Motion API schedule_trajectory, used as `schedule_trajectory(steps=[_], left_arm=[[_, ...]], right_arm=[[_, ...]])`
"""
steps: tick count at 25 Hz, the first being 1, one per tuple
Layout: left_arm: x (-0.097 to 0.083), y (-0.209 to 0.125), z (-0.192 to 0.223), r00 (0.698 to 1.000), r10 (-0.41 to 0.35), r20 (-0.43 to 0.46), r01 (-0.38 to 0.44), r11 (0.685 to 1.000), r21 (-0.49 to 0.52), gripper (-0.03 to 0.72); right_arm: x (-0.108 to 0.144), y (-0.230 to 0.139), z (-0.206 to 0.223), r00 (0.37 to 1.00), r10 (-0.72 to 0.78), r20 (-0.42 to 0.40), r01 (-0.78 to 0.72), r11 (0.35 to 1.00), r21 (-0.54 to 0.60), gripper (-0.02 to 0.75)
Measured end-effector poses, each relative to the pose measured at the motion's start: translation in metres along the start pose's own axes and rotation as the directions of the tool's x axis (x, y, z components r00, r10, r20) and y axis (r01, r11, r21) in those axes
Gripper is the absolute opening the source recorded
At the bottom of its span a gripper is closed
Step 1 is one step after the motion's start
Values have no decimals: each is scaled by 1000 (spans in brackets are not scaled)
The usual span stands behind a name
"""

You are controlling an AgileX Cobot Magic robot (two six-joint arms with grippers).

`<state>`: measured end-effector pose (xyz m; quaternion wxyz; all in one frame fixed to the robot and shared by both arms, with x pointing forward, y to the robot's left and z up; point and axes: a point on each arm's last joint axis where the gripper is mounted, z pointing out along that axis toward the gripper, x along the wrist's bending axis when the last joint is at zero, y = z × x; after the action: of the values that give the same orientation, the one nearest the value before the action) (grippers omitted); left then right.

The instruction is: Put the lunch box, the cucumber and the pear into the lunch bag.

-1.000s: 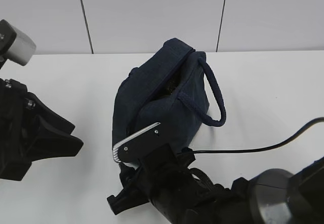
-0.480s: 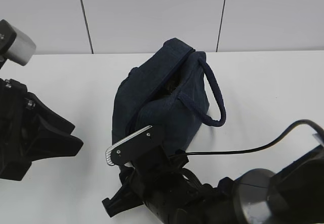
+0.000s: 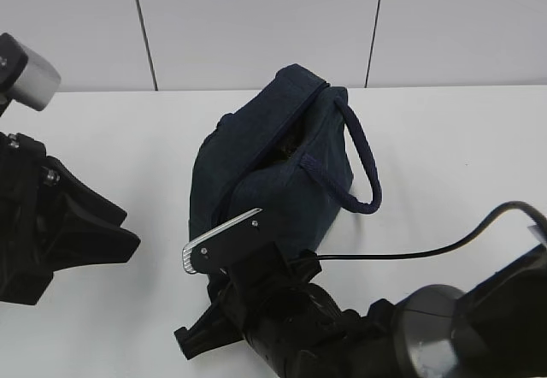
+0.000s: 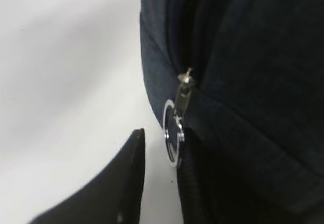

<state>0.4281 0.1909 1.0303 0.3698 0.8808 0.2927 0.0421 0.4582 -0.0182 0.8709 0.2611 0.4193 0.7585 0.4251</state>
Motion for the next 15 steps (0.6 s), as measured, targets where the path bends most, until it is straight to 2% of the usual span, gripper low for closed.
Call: schedule_trajectory(steps=[2, 5, 6, 15], left_arm=[[0, 0, 0, 1000, 0, 0, 0, 1000, 0, 251], [0, 0, 0, 1000, 0, 0, 0, 1000, 0, 249], [0, 0, 0, 1000, 0, 0, 0, 1000, 0, 245], [0, 0, 0, 1000, 0, -5, 0, 1000, -3, 242]], right_arm=[[0, 0, 0, 1000, -2, 3, 2, 1000, 1, 140], [-1, 0, 0, 1000, -5, 6, 5, 1000, 1, 17], [-1, 0, 0, 1000, -7, 6, 7, 1000, 1, 3], [3, 14, -14, 998, -29, -62, 32, 998, 51, 0]])
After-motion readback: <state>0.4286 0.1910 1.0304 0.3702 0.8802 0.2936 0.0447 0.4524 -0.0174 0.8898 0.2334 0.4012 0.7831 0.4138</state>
